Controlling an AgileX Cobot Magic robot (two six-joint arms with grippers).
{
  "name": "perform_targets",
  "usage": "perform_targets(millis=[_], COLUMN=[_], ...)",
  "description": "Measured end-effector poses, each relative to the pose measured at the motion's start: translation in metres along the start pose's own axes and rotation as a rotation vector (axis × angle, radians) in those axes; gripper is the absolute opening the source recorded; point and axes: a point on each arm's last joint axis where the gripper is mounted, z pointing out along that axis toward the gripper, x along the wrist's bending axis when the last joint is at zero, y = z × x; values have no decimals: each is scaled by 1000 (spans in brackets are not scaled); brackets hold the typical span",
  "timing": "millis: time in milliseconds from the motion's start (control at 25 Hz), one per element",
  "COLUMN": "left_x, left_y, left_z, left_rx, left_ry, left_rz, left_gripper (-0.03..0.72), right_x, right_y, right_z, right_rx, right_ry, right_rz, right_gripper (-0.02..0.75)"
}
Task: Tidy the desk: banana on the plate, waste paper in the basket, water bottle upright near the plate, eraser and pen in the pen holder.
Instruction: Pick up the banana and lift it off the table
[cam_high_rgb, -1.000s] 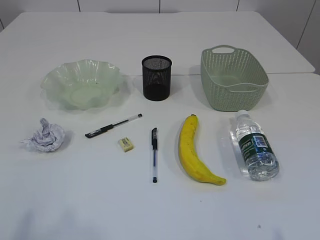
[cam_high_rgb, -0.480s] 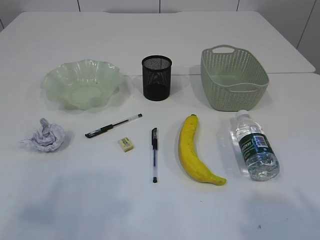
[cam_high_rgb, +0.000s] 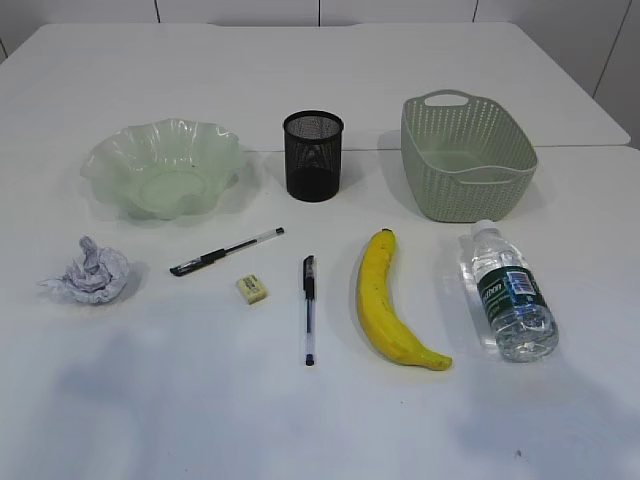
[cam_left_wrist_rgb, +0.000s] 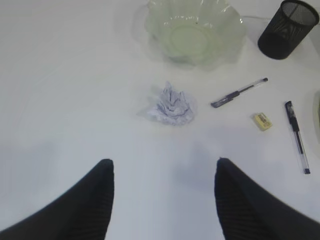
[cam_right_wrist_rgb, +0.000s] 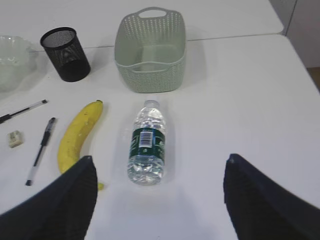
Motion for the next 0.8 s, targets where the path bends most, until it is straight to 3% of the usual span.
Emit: perform_targets(millis=[200,360,560,800], left_x=[2,4,7,7], left_y=[2,0,-5,-5], left_z=[20,39,63,69], left_rx=[105,238,407,434], left_ry=[18,36,55,57], left_rz=[-4,-11,-2,3], left_gripper=[447,447,447,447], right_x=[12,14,17,19], right_y=[17,31,51,70], right_z=[22,44,62,93], right_rx=[99,193,228,328], right_ry=[116,133,153,161], right_rz=[34,39,62,72], right_gripper=[572,571,568,567])
